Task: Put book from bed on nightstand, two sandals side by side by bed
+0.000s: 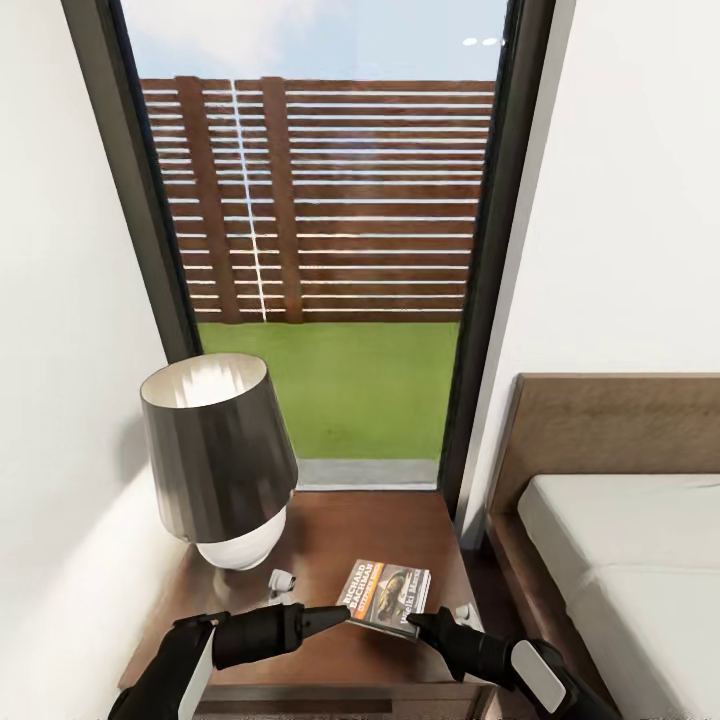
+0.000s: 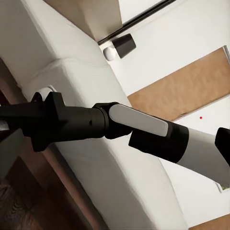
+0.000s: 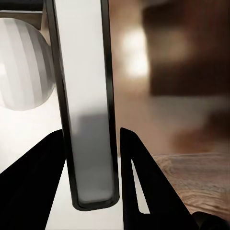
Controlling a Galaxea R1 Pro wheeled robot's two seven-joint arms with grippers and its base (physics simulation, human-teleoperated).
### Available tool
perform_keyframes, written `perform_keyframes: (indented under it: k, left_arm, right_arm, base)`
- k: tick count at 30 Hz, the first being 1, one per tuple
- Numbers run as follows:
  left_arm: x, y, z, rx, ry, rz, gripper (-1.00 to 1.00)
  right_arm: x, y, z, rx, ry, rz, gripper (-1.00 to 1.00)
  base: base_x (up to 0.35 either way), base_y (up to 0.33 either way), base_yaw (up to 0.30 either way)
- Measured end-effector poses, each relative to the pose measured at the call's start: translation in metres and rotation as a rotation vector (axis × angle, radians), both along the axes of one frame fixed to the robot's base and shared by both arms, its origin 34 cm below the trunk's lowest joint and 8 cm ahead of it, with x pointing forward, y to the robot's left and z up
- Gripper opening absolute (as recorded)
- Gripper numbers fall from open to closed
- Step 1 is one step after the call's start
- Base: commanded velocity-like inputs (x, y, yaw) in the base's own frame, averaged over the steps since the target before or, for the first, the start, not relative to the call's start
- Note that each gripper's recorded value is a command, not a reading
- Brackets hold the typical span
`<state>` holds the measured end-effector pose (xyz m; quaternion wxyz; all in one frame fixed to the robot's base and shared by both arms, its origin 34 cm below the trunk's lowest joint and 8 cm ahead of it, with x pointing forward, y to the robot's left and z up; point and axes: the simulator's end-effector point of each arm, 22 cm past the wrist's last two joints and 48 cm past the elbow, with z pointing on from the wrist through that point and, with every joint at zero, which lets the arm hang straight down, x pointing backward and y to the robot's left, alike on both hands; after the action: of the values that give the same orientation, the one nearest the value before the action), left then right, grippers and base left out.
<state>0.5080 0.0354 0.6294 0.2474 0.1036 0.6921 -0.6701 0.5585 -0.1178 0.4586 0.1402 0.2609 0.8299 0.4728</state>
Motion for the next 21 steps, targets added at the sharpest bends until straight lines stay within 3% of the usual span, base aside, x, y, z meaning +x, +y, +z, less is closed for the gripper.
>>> perform_keyframes:
  k: [21]
  left_arm:
    - [0.0014,0.0003,-0.0027,0.012,0.003,0.007,1.00]
  right_arm:
    - [0.0002,0.0001,0.0003,0.001,-0.001,0.000,-1.00]
  base:
    - [0.072,0.000,0.000]
